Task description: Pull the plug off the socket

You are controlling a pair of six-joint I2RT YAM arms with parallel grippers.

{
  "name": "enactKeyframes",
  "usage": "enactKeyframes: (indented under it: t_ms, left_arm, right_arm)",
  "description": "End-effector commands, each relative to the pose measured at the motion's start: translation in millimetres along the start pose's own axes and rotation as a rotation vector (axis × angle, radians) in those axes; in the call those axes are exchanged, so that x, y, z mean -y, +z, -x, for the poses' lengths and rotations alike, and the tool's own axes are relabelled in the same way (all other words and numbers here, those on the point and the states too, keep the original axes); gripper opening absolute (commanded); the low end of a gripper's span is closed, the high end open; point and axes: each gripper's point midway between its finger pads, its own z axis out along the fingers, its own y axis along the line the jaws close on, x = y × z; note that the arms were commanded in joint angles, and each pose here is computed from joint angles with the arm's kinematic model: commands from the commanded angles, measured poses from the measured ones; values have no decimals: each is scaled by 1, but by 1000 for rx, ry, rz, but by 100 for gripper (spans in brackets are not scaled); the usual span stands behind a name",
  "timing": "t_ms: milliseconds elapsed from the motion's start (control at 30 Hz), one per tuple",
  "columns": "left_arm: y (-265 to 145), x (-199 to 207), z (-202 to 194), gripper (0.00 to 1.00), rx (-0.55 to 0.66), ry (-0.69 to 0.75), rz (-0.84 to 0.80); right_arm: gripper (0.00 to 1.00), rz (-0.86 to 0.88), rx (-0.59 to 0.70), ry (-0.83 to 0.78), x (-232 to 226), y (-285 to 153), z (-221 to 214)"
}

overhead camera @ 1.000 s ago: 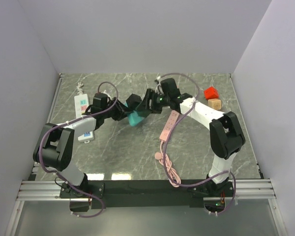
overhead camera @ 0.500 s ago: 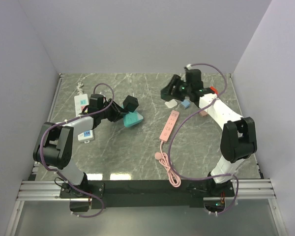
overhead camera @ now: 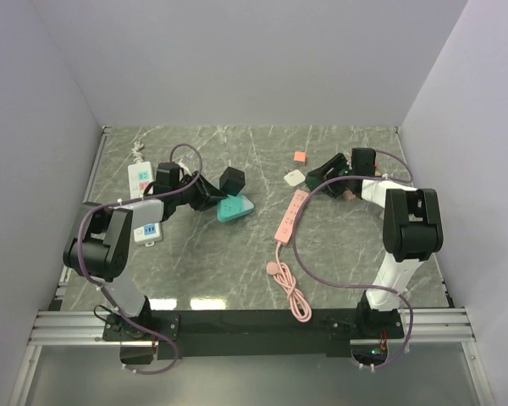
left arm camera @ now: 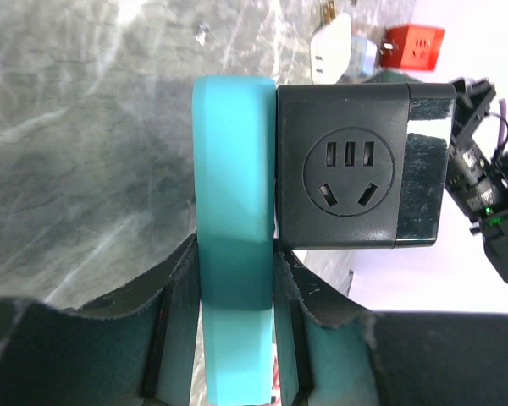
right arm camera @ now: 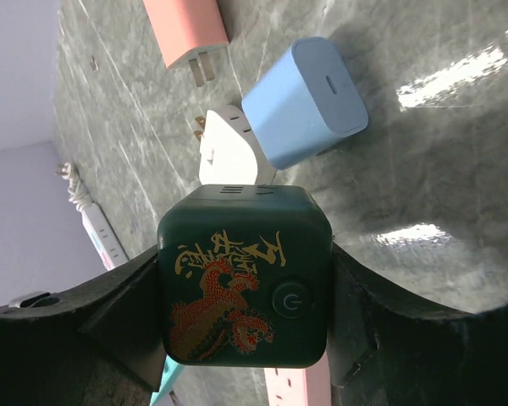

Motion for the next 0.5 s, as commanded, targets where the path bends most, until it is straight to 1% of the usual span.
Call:
enactKeyframes:
  t_ms: [0, 33, 100, 133, 167, 233, 267, 333, 367, 400, 433, 467]
  left_arm:
    - [6, -14, -19, 1, -93, 36, 16]
    - [6, -13, -20, 1, -98, 35, 13]
    - [8, -12, -23, 1, -111, 41, 10]
    - [8, -11, -23, 1, -114, 43, 6]
    - [10, -10, -25, 1, -125, 55, 1]
    - [12, -12, -29, 1, -142, 56, 11]
    - [13, -11, -31, 1, -148, 61, 10]
    - [15, -10, -31, 1, -150, 64, 6]
    - [15, -9, -31, 1, -149, 59, 6]
    - [15, -9, -31, 1, -146, 62, 5]
    - [14, -8, -30, 0, -144, 60, 4]
    - [14, -6, -28, 1, -136, 66, 4]
  right_arm:
    - [0, 45, 54, 10, -11, 1, 17]
    - [1, 28, 65, 20, -4, 1, 20]
    - [34, -9, 87, 41, 7, 1, 27]
    - [34, -17, 91, 42, 8, 0, 29]
    - [46, -39, 87, 51, 13, -1, 29]
    - [58, -65, 124, 42, 15, -5, 40]
    - [63, -75, 121, 40, 16, -6, 41]
    - [67, -80, 144, 34, 14, -8, 50]
    - [80, -98, 137, 34, 16, -10, 51]
    - [87, -104, 134, 34, 16, -10, 52]
    - [91, -94, 137, 13, 9, -11, 57]
    - [92, -132, 117, 16, 14, -14, 54]
